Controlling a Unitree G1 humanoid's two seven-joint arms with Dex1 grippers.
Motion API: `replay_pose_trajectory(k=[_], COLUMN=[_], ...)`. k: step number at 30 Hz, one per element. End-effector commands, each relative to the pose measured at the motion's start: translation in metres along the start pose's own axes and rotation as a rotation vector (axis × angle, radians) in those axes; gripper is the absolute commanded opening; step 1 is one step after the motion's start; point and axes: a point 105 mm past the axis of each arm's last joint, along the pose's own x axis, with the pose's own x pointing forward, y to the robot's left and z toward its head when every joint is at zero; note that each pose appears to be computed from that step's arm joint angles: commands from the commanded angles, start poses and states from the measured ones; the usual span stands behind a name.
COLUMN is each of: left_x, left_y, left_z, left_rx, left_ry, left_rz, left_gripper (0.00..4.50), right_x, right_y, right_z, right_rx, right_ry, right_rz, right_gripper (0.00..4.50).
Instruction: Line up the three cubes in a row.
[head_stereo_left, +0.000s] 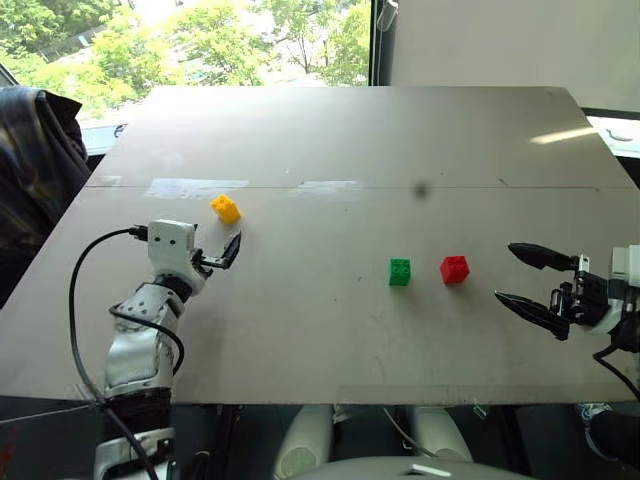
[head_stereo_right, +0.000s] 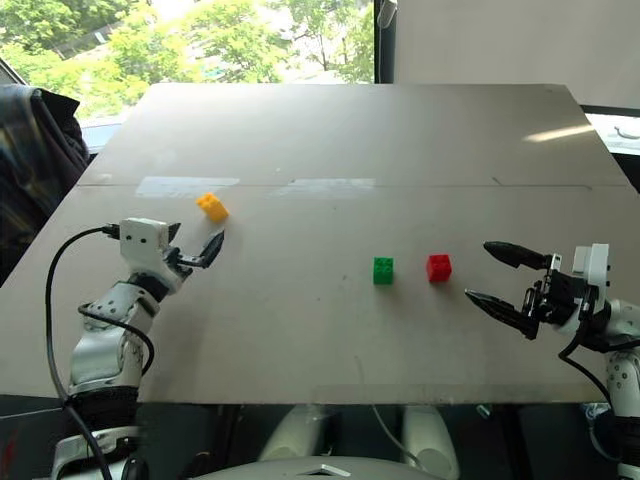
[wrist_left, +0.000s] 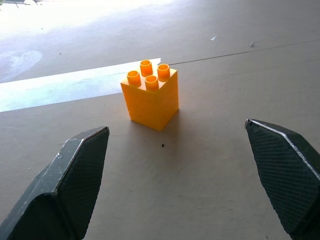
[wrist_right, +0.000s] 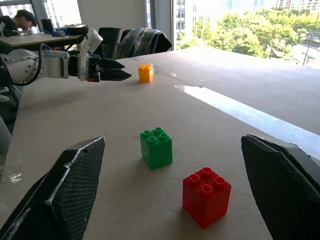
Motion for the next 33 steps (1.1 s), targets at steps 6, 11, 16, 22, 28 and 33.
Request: replay_pose_trajectory(k=[6, 11, 16, 22, 28, 33], left_x=[0.027, 0.040, 0.049, 0.059, 0.061, 0.063], left_y=[-0.006, -0.006, -0.007, -0.021, -0.030, -0.034], left_z=[-0.004, -0.006, -0.008, -0.005, -0.007, -0.007], left_rx=[0.021, -0.007, -0.007, -0.065, -0.086, -0.109], left_ry=[0.017, 0.019, 0.039, 0.030, 0.041, 0.056], left_rz=[0.030, 0.070, 0.097, 0.193, 0.288, 0.352], left_gripper=[4.46, 4.46, 4.46, 4.46, 4.46, 4.46], right_x=[-0.005, -0.005, -0.007, -0.009, -0.009, -0.008], right_y=[0.002, 0.004, 0.004, 0.004, 0.004, 0.004], right_z=[0.010, 0.010, 0.010, 0.010, 0.011, 0.011], right_rx=[-0.063, -0.068, -0.077, -0.080, -0.084, -0.084], right_ry=[-0.010, -0.013, -0.012, -0.010, -0.008, -0.007], right_rz=[-0.031, -0.046, -0.057, -0.066, -0.066, -0.062], right_gripper=[4.50, 4.50, 4.50, 4.50, 4.50, 4.50])
